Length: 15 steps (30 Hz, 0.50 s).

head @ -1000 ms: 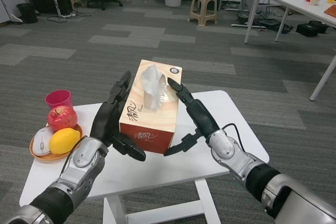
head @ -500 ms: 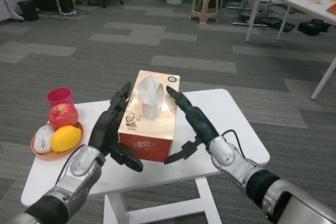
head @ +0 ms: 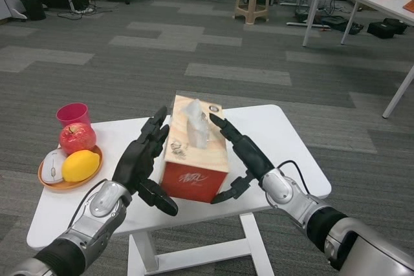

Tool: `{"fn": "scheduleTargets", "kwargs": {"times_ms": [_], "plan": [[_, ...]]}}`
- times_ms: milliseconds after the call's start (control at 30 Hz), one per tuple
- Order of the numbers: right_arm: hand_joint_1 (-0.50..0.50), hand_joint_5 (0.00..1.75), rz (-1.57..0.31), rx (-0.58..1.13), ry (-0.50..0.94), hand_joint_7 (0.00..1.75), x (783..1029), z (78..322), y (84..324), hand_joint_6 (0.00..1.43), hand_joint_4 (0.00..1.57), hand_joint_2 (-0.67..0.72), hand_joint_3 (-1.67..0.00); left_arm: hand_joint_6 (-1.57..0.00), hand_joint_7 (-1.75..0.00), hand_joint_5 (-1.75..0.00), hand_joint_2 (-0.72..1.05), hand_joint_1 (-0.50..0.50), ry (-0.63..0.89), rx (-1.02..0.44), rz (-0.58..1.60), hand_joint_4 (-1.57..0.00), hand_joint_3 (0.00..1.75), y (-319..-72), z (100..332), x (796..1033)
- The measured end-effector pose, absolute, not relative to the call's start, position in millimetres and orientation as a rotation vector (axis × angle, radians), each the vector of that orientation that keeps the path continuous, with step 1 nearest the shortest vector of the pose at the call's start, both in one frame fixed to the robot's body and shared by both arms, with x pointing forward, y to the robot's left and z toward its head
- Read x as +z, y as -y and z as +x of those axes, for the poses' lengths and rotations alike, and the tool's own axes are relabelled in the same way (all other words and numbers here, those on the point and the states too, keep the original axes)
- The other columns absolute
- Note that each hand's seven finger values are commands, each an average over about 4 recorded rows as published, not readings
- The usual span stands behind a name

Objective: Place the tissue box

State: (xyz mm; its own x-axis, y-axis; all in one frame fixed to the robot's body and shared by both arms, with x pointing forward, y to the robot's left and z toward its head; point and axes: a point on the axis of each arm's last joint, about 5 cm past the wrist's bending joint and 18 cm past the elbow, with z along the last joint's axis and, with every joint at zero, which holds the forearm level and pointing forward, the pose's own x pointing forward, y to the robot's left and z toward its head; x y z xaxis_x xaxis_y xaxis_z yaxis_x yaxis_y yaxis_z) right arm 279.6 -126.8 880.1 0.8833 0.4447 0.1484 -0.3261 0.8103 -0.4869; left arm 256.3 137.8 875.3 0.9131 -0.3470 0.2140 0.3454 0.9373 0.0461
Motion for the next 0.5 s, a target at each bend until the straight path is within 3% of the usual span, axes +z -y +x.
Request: {"fn": "scheduleTargets", "kwargs": {"times_ms": [500], "plan": [[-0.46, 0.00, -0.533, 0.420, 0.185, 0.14, 868, 276, 133, 0.00, 0.00, -0.54, -0.79, 0.00, 0.00, -0.62, -0.37, 0.50, 0.082, -0.376, 0.078, 0.00, 0.00, -143, 250, 852]]}}
